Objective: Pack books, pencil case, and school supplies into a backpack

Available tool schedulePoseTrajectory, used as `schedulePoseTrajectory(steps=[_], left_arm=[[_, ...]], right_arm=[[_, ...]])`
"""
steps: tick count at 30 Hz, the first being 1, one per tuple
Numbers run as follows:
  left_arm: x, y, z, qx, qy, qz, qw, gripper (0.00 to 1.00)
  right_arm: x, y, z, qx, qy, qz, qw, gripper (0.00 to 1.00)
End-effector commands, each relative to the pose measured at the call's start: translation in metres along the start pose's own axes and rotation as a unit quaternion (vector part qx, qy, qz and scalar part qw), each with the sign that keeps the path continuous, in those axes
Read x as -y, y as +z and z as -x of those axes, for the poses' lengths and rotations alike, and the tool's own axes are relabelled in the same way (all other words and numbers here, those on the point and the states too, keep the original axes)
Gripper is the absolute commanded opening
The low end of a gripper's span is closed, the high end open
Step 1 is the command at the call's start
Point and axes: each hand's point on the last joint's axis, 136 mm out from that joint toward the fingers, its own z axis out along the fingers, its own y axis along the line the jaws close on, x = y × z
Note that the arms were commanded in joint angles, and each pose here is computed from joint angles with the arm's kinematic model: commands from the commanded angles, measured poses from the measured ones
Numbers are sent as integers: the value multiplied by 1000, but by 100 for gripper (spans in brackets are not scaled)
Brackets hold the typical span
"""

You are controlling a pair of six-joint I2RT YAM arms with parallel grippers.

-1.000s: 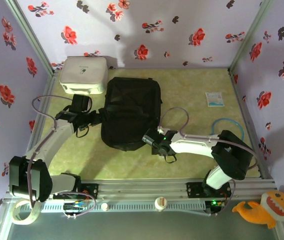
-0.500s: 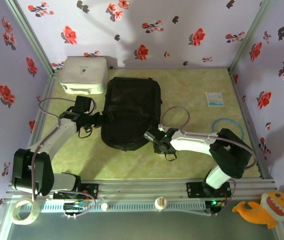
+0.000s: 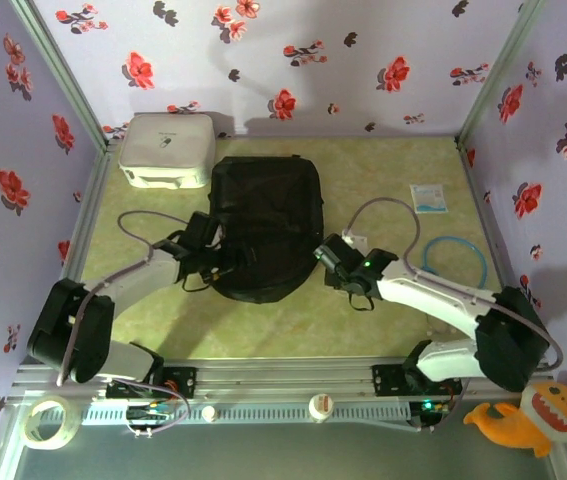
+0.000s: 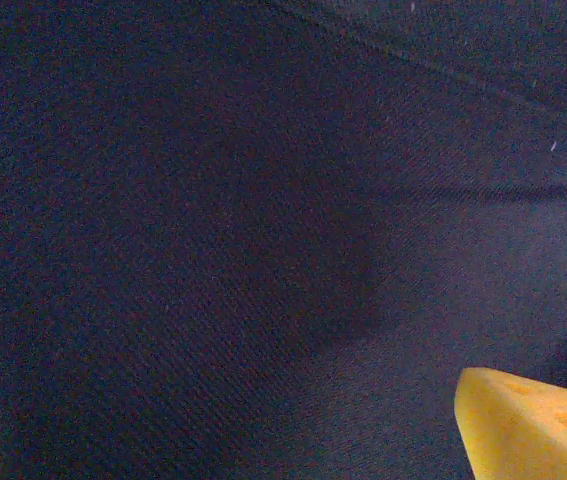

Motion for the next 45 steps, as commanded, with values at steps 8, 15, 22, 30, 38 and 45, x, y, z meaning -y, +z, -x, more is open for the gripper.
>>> schedulePoseTrajectory(steps=[8, 15, 22, 30, 38, 45], left_arm=[[99, 40, -48, -9, 7, -97, 995, 85], [100, 3, -27, 42, 25, -78, 996, 88], [113, -55, 11, 72, 37, -131, 988, 91], [169, -65, 39, 32, 68, -226, 971, 89], [182, -38, 53, 6, 60, -229, 972, 67], [188, -18, 54, -15, 51, -242, 969, 54]], right_arm=[[-7, -32, 35, 31, -18, 66, 997, 45], [-37, -40, 45, 25, -50, 148, 987, 45], [-70, -39, 57, 23, -88, 216, 972, 45], [-103, -41, 75, 41, -117, 277, 953, 44], [-116, -37, 81, 38, -123, 290, 948, 43], [-124, -40, 81, 36, -126, 314, 940, 43]])
